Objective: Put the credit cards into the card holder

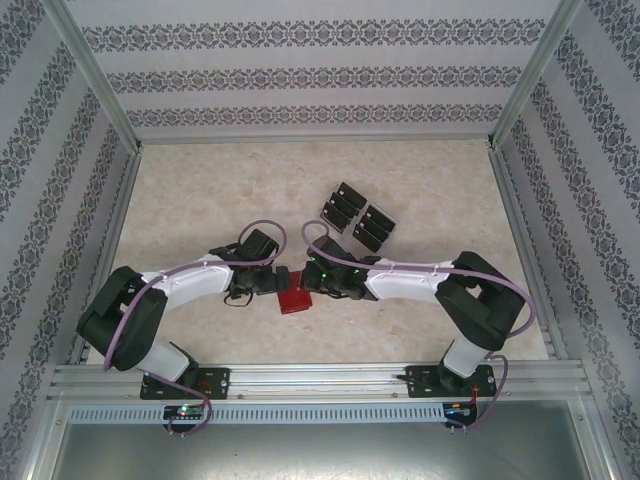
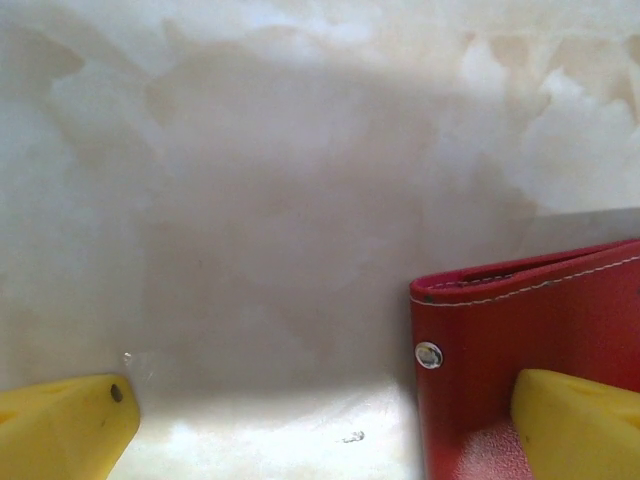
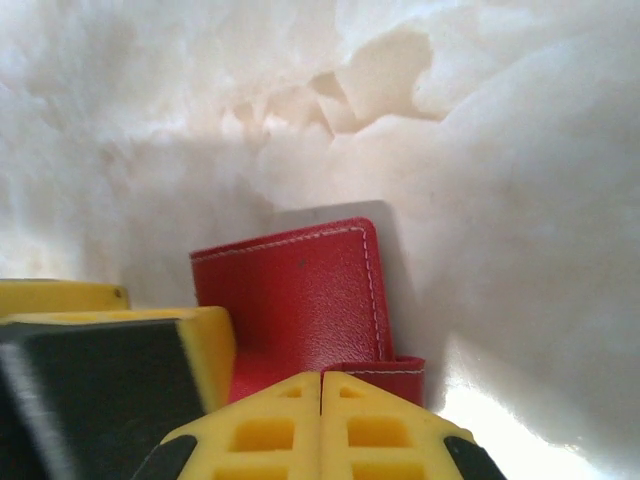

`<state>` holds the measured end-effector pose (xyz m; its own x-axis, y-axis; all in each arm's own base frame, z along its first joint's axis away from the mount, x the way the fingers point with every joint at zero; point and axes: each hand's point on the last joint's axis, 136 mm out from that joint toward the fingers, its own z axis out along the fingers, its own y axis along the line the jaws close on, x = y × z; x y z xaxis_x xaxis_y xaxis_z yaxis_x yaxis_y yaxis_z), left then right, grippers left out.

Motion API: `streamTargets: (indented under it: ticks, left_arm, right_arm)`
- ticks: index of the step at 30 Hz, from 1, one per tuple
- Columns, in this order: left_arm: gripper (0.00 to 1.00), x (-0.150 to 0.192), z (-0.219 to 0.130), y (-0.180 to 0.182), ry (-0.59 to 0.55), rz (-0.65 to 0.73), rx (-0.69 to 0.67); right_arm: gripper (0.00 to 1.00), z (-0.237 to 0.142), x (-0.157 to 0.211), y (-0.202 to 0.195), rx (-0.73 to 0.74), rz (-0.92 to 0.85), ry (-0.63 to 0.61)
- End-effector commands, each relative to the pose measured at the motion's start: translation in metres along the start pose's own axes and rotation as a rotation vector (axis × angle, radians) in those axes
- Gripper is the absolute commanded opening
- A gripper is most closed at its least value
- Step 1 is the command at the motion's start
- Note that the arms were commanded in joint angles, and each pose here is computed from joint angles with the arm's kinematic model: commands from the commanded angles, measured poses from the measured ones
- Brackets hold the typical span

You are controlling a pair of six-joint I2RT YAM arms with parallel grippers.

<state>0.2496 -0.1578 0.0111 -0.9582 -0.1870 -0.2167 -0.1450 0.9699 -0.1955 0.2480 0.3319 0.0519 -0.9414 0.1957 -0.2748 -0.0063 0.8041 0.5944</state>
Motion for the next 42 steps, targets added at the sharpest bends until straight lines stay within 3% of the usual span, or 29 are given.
streamTargets:
  ticks: [1,5,11,20,28,42]
  left_arm:
    - [1.0,0.048,0.031,0.039,0.163,0.045,-0.14]
    - [1.0,0.038,0.021,0.029,0.116,0.032,-0.098]
    - [1.0,0.002,-0.025,0.009,-0.013,0.016,-0.036]
    - [1.0,-0.039,-0.078,-0.032,-0.12,-0.023,0.174]
    - [1.0,-0.034,-0.073,-0.045,-0.095,-0.061,0.267]
    - [1.0,-0.025,-0.048,-0.036,-0.059,-0.092,0.234]
  right_arm:
    - [0.0,-0.01,-0.01,0.017,-0.115,0.045,-0.037]
    - [0.0,-0.014,-0.009,0.009,-0.105,0.042,-0.045]
    - [0.0,-0.034,-0.012,0.02,-0.162,0.009,-0.065]
    - [0.0,-0.061,-0.027,0.041,-0.18,-0.028,-0.111]
    - [0.0,-0.057,-0.028,0.048,-0.178,-0.032,-0.106]
    - [0.0,-0.053,-0.026,0.049,-0.17,-0.032,-0.101]
